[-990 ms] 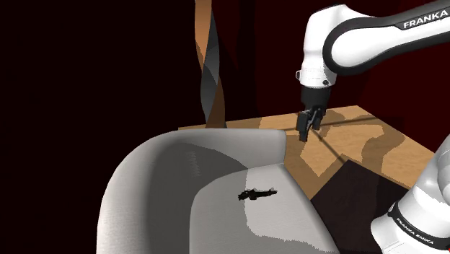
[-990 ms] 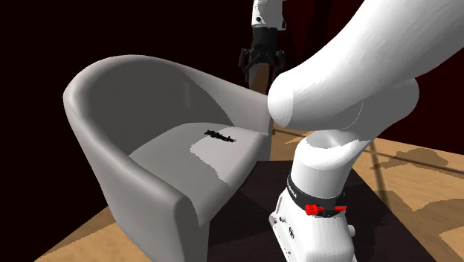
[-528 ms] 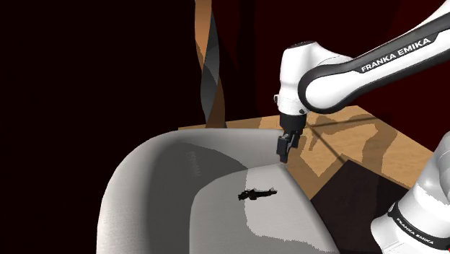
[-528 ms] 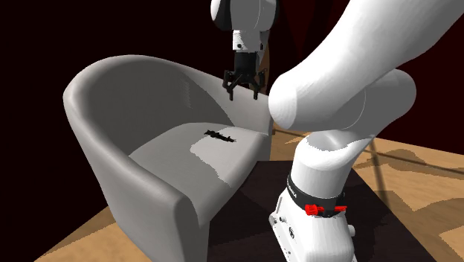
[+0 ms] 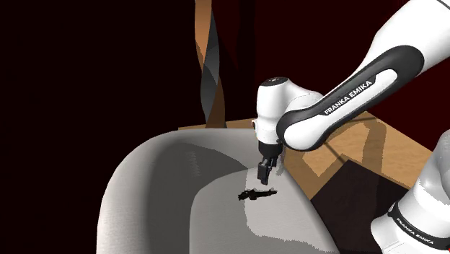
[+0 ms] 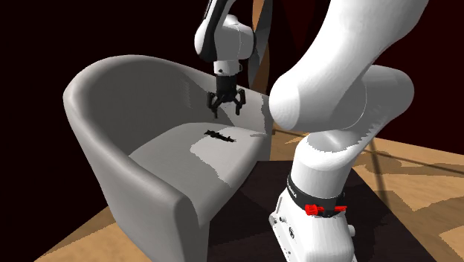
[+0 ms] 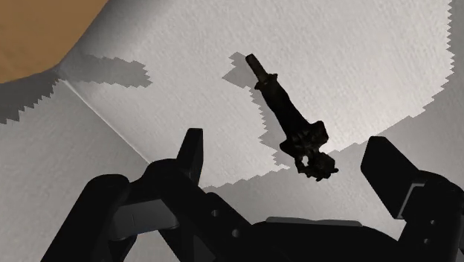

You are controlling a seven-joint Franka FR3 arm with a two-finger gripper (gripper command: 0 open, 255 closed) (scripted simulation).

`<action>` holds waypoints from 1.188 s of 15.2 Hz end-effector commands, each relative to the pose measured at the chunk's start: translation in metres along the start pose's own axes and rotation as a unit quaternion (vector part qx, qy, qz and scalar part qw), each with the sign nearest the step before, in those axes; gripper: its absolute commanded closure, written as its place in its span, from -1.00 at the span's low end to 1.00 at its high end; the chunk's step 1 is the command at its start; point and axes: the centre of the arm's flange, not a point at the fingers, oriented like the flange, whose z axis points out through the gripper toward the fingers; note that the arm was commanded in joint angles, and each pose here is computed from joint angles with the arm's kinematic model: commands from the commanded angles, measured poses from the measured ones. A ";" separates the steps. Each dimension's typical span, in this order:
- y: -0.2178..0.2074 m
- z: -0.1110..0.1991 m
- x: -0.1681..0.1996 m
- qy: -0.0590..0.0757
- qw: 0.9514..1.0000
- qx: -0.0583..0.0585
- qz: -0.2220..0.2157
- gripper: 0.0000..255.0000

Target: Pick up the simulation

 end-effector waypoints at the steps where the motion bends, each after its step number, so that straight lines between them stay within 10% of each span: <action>1: -0.015 0.021 0.014 0.004 1.000 -0.003 -0.018 -1.00; 14: -0.041 0.097 0.036 0.011 0.999 -0.011 -0.049 -1.00; 15: -0.041 0.096 0.036 0.011 0.999 -0.011 -0.049 1.00; 18: -0.041 0.096 0.036 0.011 0.999 -0.011 -0.049 1.00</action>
